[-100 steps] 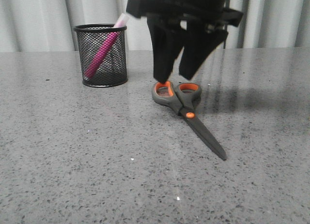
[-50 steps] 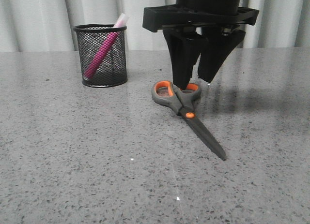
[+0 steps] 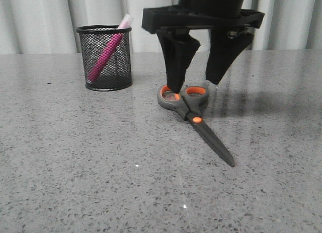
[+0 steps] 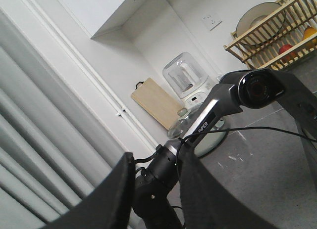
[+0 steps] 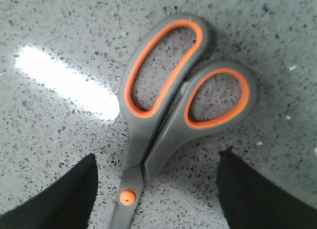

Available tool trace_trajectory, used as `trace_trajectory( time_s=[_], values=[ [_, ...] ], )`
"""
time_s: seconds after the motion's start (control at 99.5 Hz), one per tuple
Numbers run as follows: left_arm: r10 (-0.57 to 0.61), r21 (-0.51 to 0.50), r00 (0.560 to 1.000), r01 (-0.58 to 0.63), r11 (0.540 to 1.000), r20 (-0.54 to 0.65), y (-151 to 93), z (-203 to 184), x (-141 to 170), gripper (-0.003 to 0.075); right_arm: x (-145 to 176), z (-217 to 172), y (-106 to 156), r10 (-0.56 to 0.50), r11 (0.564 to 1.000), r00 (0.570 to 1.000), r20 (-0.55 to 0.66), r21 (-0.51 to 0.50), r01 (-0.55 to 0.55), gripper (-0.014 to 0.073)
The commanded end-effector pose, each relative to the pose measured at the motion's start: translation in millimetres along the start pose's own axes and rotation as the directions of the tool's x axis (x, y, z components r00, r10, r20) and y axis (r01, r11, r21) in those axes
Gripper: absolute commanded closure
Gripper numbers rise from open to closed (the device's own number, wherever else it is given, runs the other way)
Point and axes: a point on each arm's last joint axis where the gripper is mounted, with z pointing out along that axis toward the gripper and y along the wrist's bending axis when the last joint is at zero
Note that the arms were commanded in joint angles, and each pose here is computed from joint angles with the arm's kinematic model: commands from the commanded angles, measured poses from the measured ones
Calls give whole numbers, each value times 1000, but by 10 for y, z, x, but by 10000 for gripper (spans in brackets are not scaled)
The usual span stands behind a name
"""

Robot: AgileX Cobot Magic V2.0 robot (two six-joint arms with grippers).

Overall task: Put pen and scissors into bin
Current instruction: 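Lower the right gripper onto the scissors' orange handles, then close the right gripper on the scissors handles and lift them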

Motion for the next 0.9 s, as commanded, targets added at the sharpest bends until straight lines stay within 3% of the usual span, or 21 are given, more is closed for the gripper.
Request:
trace_trajectory(
  time_s=[0.0,0.563,0.653,0.814,0.894],
  values=[
    [-43,-44,998,45,998,52,82,13,-59,523,-33,-161,-8,29,1000,999,41,-3,-29,131],
    [-43,-32,997,45,998,57,65,2,-69,523,-82,197,-7,82,996,996,-45,-25,-84,153],
    [-43,-32,997,45,998,57,65,2,-69,523,-75,216,-8,84,996,995,-55,-24,-86,278],
    [-41,-32,998,43,999,55,66,2,-67,523,-62,216,-7,82,996,994,-70,-23,-84,664],
    [-35,-37,998,37,999,47,70,3,-60,523,-62,216,-7,74,997,995,-70,-24,-76,655]
  ],
)
